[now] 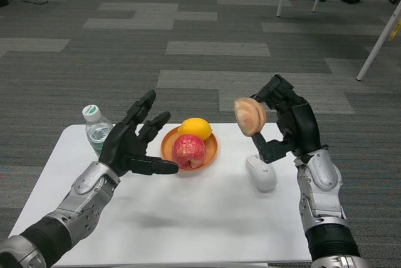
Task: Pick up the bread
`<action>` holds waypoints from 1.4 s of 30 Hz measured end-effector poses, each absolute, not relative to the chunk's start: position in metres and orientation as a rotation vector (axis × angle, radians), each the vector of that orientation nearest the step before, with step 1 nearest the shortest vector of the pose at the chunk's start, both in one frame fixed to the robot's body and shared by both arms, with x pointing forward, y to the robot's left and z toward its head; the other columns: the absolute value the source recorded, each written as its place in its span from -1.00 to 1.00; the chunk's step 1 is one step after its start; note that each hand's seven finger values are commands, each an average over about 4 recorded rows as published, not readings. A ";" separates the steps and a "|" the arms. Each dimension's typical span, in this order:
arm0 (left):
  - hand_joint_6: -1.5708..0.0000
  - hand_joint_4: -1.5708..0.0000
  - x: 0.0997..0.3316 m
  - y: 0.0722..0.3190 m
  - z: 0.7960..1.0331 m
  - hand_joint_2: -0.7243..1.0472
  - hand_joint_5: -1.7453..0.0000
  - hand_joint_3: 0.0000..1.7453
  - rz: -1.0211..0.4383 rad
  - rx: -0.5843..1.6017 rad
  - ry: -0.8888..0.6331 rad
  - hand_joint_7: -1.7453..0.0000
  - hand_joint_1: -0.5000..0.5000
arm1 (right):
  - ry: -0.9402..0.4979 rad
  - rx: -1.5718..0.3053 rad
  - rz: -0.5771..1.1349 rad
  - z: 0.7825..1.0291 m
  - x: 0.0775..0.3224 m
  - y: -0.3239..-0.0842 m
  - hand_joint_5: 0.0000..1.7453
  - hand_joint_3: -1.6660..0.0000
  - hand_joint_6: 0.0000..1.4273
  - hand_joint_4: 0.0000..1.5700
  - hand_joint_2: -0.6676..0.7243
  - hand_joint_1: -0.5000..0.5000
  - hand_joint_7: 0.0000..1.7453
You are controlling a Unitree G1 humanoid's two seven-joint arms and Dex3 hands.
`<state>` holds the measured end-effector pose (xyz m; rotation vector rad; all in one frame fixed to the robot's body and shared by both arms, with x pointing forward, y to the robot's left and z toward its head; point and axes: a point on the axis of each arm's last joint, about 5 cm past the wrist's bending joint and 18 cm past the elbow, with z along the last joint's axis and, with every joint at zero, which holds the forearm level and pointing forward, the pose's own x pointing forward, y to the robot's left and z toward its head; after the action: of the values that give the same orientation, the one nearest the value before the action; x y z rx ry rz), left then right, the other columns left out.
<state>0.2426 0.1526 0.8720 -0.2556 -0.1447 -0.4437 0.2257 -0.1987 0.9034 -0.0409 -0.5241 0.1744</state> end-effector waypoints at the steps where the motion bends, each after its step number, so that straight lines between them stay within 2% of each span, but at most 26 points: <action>1: 1.00 1.00 0.243 0.153 0.872 0.20 0.53 -0.90 -0.444 -0.256 -0.145 1.00 1.00 | -0.524 -0.041 0.174 0.903 0.226 -0.199 0.78 -0.90 0.16 -0.13 -0.64 -0.83 0.84; 4: 1.00 1.00 0.243 0.153 0.872 0.20 0.53 -0.95 -0.444 -0.256 -0.145 1.00 1.00 | -0.524 -0.041 0.175 0.903 0.226 -0.199 0.78 -0.90 0.16 -0.13 -0.64 -0.83 0.84; 10: 1.00 1.00 0.243 0.153 0.872 0.20 0.53 -0.90 -0.444 -0.256 -0.145 1.00 1.00 | -0.524 -0.041 0.175 0.903 0.226 -0.199 0.78 -0.90 0.16 -0.13 -0.64 -0.83 0.84; 13: 1.00 1.00 0.243 0.153 0.872 0.20 0.53 -0.98 -0.444 -0.256 -0.145 1.00 1.00 | -0.524 -0.041 0.175 0.903 0.226 -0.199 0.78 -0.90 0.16 -0.13 -0.64 -0.83 0.84; 22: 1.00 1.00 0.242 0.153 0.872 0.20 0.53 -0.90 -0.444 -0.255 -0.145 1.00 1.00 | -0.524 -0.041 0.175 0.903 0.226 -0.199 0.78 -0.90 0.16 -0.13 -0.64 -0.83 0.84; 42: 1.00 1.00 0.242 0.153 0.872 0.20 0.53 -0.95 -0.443 -0.256 -0.144 1.00 1.00 | -0.524 -0.041 0.176 0.903 0.226 -0.199 0.78 -0.90 0.16 -0.12 -0.64 -0.83 0.84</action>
<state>0.2422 0.1528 0.8716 -0.2555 -0.1435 -0.4429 0.2257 -0.1986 0.9035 -0.0412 -0.5240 0.1756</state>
